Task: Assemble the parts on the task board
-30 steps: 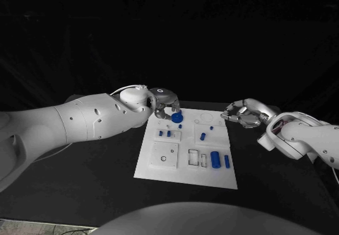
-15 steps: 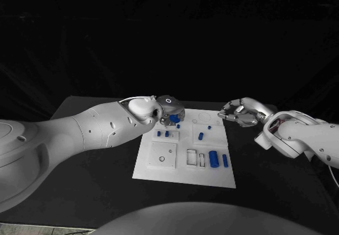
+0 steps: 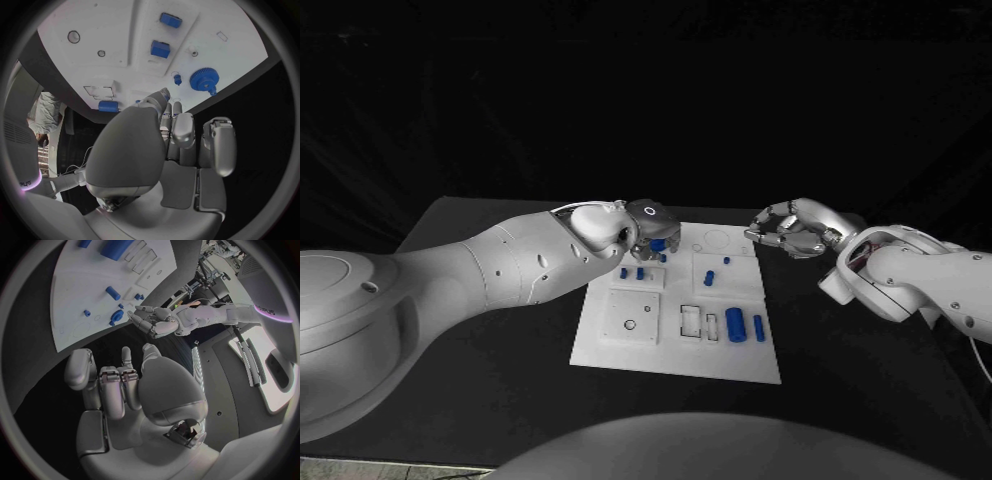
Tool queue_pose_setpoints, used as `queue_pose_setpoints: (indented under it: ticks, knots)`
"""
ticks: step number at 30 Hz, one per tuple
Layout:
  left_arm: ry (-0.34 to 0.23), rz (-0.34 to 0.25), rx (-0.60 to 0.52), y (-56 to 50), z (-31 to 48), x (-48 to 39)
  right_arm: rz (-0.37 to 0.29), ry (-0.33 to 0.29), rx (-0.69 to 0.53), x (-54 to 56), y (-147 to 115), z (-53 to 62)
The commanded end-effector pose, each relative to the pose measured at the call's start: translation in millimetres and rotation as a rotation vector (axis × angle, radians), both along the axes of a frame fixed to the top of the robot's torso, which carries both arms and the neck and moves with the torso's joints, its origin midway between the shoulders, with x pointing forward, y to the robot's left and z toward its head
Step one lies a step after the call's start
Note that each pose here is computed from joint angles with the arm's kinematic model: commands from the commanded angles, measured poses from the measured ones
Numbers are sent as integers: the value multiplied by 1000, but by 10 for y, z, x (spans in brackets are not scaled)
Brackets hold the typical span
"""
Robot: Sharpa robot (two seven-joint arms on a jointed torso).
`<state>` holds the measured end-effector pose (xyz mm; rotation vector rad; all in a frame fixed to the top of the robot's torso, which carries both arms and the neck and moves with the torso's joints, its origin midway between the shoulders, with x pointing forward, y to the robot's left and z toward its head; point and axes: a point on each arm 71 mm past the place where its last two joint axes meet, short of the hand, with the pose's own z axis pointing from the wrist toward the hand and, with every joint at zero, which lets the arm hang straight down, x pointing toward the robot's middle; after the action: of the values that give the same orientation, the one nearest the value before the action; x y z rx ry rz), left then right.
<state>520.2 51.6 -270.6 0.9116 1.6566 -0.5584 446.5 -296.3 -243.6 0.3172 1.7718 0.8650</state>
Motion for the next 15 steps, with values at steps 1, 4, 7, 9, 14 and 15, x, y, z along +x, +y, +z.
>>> queue_pose_setpoints:
  ticks: [1, 4, 7, 9, 14, 15]
  knots:
    - [7, -11, 21, -30, -41, -9, 9, -5, 2, -1, 12, 3]
    - [12, -2, 32, -41, -68, -4, 9, -5, 2, 0, 14, 4]
    - [16, 10, 42, -48, -87, 9, 9, -6, 3, 0, 14, 6]
    - [17, 17, 48, -50, -96, 19, 9, -7, 3, 0, 15, 7]
    - [23, 38, 67, -52, -121, 46, 10, -8, 4, 1, 20, 10]
    - [23, 42, 70, -53, -128, 50, 10, -9, 4, 1, 20, 11]
